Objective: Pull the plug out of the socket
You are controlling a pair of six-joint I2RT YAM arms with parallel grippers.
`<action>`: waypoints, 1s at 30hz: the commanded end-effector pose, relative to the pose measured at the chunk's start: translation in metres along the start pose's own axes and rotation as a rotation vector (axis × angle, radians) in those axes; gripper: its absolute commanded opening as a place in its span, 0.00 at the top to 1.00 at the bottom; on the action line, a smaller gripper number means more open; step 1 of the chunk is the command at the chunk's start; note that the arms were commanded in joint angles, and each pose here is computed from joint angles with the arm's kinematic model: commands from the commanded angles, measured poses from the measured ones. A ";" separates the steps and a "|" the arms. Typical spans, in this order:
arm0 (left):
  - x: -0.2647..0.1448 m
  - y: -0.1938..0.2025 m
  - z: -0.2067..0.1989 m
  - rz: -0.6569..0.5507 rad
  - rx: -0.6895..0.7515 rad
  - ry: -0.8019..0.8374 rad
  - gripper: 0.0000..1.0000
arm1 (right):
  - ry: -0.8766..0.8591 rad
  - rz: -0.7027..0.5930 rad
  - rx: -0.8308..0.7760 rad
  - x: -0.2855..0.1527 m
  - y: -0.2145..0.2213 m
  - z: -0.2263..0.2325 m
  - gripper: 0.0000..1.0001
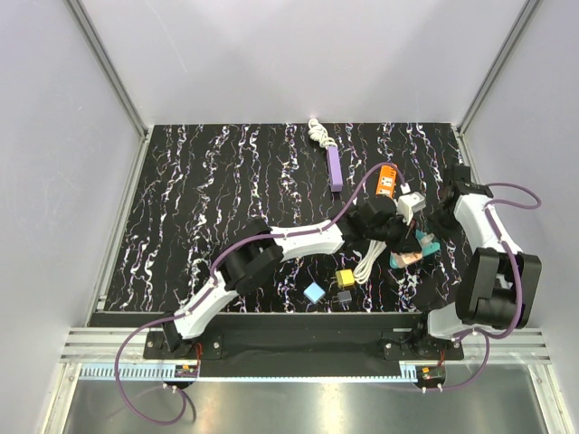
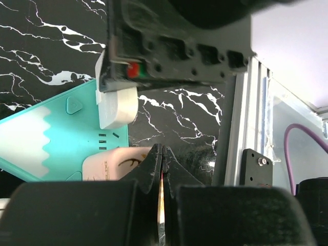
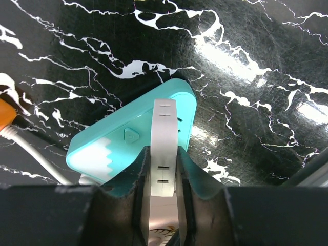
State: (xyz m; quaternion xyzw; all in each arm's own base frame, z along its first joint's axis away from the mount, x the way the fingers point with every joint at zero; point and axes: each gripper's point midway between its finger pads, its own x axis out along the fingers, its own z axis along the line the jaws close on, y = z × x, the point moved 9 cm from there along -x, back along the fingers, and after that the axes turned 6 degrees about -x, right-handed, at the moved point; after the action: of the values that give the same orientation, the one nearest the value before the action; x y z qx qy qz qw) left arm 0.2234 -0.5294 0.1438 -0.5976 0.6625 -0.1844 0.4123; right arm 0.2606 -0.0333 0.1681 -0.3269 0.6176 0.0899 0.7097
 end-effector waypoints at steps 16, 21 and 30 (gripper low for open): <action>0.012 0.092 0.099 0.205 -0.218 -0.295 1.00 | -0.166 -0.113 -0.124 -0.028 -0.013 0.005 1.00; 0.004 0.071 0.086 0.130 -0.175 -0.242 1.00 | -0.182 -0.119 -0.153 -0.028 -0.013 0.005 1.00; -0.048 -0.015 0.055 -0.027 -0.075 -0.070 0.47 | -0.209 -0.112 -0.233 -0.004 -0.006 0.007 1.00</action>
State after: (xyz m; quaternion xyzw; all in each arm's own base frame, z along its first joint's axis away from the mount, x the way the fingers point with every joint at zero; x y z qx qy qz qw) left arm 0.2538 -0.5083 0.1445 -0.6410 0.6323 -0.1831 0.3947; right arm 0.2632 -0.0304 0.1709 -0.3973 0.5384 0.1543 0.7270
